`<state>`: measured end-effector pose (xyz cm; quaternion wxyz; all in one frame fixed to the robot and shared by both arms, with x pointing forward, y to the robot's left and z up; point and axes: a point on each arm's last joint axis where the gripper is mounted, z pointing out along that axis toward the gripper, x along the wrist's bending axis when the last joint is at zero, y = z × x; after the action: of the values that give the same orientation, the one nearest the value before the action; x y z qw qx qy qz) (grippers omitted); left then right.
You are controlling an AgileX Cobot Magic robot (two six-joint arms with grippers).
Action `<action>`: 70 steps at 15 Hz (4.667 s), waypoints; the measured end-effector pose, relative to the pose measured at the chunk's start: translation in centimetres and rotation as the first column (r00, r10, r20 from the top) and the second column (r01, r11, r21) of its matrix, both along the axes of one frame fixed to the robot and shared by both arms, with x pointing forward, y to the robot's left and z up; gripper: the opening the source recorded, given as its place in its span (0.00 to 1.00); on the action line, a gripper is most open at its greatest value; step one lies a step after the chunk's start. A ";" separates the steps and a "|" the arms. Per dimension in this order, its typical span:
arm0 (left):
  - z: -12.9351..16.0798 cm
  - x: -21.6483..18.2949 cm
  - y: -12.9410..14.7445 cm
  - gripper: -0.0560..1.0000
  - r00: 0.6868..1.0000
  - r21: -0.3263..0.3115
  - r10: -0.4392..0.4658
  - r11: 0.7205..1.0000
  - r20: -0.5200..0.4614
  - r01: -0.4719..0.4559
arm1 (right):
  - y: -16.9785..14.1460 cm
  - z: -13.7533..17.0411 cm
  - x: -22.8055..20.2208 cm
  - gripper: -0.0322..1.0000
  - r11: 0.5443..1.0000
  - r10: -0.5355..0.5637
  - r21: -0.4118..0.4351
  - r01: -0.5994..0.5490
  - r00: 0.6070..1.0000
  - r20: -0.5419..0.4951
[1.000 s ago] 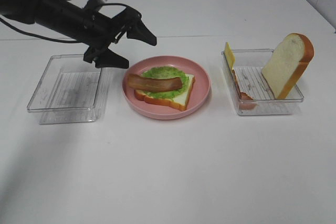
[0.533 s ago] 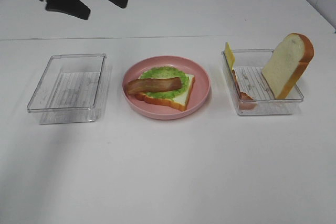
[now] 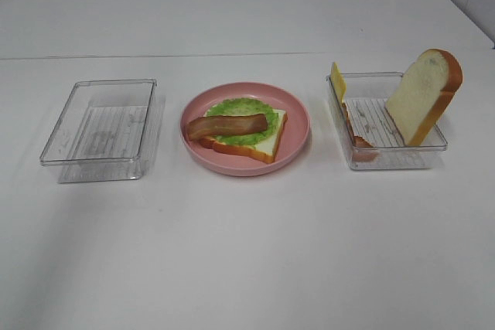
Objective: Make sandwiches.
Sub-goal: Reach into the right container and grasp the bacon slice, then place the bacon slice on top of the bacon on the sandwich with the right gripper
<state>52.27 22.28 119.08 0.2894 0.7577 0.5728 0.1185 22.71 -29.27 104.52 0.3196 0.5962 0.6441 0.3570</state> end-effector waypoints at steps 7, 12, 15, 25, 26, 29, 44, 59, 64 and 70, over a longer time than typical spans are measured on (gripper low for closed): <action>3.0 -13.1 3.1 0.94 0.980 -0.017 0.024 1.000 0.197 -0.021 | 0.0 0.0 0.0 0.82 1.000 0.000 0.000 0.000 1.000 0.000; -1.3 -22.8 5.5 0.94 0.955 -0.011 0.028 1.000 0.295 -0.026 | 0.0 0.0 0.0 0.82 1.000 0.000 0.000 0.000 1.000 0.000; -4.3 -25.8 6.4 0.94 0.943 0.013 0.040 0.999 0.331 -0.047 | 0.0 0.0 0.0 0.82 1.000 0.000 0.000 0.000 1.000 0.000; -13.0 -30.0 7.7 0.94 0.883 0.005 0.067 0.997 0.464 -0.078 | 0.1 4.3 7.9 0.82 0.998 -0.037 0.046 0.045 0.984 -0.174; -13.1 -29.8 7.7 0.94 0.878 0.001 0.069 0.997 0.473 -0.079 | 0.2 4.9 9.5 0.82 0.997 -0.031 0.057 0.044 0.976 -0.216; -13.8 -29.1 7.6 0.94 0.870 -0.006 0.074 0.997 0.487 -0.082 | 1.1 5.5 16.2 0.82 0.993 0.031 0.114 0.015 0.920 -0.391; -13.8 -29.0 7.5 0.94 0.866 -0.009 0.076 0.997 0.494 -0.082 | 10.3 -2.0 37.1 0.68 0.949 0.315 0.231 -0.215 0.590 -0.744; -13.8 -29.0 7.5 0.94 0.866 -0.009 0.076 0.997 0.495 -0.082 | 10.7 -9.7 41.4 0.46 0.979 0.204 0.171 -0.112 0.532 -0.822; -13.8 -29.0 7.5 0.94 0.866 -0.009 0.076 0.997 0.495 -0.082 | 10.7 -9.7 41.3 0.03 0.979 0.204 0.170 -0.112 0.518 -0.831; -13.8 -29.0 7.5 0.94 0.866 -0.009 0.076 0.997 0.495 -0.082 | 10.5 -4.0 39.9 0.03 0.972 0.233 0.189 -0.137 0.597 -0.767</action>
<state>23.25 29.82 105.31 0.4166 0.6798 0.5094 0.3236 62.57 -18.78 100.54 -0.0660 0.6386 0.7561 0.1269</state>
